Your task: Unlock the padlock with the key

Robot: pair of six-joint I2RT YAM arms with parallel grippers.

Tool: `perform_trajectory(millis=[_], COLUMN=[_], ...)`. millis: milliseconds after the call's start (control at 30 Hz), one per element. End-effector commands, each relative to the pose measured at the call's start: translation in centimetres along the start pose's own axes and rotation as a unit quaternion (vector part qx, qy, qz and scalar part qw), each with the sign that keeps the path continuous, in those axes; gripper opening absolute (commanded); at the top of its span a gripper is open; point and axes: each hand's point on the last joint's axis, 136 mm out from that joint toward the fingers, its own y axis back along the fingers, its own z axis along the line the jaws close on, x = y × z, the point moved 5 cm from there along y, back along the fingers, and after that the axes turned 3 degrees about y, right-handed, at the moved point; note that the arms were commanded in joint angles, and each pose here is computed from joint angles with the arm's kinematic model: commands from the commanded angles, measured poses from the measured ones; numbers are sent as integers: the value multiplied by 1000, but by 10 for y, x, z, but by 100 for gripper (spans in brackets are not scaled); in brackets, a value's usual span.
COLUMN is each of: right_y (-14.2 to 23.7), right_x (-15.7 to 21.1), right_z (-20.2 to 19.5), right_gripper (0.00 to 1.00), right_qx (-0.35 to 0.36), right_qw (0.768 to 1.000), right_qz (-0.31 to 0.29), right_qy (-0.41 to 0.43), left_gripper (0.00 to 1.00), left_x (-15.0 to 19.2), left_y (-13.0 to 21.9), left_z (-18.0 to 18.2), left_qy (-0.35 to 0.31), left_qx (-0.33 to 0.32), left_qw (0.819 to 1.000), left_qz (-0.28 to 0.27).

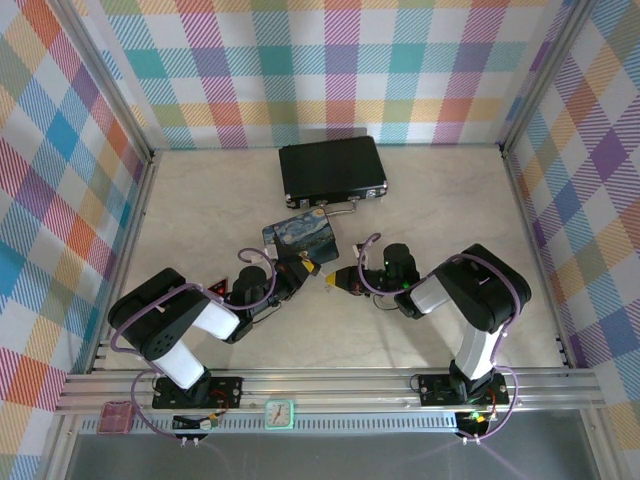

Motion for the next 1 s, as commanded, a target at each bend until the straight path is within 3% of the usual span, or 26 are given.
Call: perform_trajectory(millis=[0,800,967], right_y=[2,-7,-8], right_x=[-3,-6,-11], right_z=[-2,19,22], right_gripper=[0,0,0], right_qx=[9,-58,-43], right_qw=[1000,998,999], right_qz=[-13,-5,0], right_qy=[10,27,8], left_gripper=[0,0,0], left_x=[-3,2,10], left_y=[1,-3,0], left_z=[-20,-24,-27], left_qy=[-12,-20,-26], left_qx=[40,43,55], left_qw=[999,999,998], left_qz=[-9,4,35])
